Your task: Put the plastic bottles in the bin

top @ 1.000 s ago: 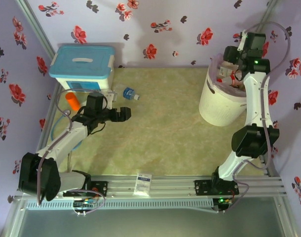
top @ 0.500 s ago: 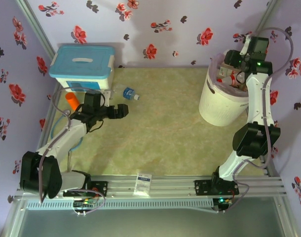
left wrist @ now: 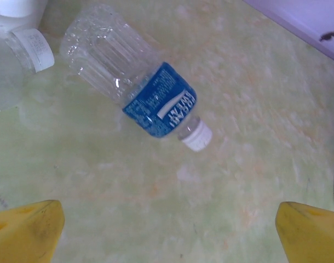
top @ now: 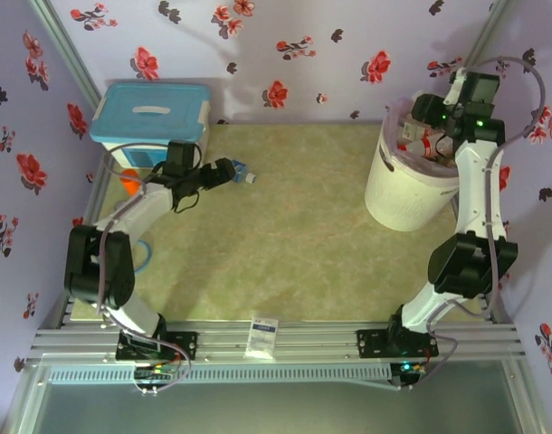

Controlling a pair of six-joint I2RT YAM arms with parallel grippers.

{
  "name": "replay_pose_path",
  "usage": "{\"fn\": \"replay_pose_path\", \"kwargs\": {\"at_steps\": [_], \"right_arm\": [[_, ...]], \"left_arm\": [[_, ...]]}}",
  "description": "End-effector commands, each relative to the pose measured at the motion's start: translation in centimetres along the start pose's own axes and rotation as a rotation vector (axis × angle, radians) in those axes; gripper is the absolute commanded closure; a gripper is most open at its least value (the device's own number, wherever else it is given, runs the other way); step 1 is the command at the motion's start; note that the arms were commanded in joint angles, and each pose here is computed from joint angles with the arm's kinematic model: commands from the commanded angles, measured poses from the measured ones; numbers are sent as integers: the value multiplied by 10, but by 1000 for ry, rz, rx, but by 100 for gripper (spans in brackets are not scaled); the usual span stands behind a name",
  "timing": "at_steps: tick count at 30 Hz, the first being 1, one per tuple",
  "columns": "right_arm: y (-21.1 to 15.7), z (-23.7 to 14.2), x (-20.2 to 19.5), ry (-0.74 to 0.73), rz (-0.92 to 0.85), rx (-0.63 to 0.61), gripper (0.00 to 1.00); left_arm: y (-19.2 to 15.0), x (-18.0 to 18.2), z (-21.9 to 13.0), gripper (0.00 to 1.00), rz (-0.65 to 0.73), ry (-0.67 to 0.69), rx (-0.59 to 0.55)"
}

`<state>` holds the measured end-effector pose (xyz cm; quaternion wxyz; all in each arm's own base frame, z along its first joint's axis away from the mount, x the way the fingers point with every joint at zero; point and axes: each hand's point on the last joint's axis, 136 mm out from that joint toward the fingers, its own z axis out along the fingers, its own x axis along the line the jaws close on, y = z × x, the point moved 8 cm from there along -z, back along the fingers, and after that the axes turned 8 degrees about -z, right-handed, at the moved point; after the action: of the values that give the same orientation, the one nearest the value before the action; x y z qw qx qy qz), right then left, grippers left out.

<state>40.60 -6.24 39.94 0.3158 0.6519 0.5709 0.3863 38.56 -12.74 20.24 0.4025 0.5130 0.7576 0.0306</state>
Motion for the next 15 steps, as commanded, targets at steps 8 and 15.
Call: {"fn": "replay_pose_path", "kwargs": {"at_steps": [8, 15], "right_arm": [[15, -78, 31, 79, -28, -144, 30], [7, -102, 53, 105, -87, -144, 30]], "left_arm": [[11, -14, 70, 1, -246, 84, -42], [10, 2, 103, 2, -438, 105, -109]]}}
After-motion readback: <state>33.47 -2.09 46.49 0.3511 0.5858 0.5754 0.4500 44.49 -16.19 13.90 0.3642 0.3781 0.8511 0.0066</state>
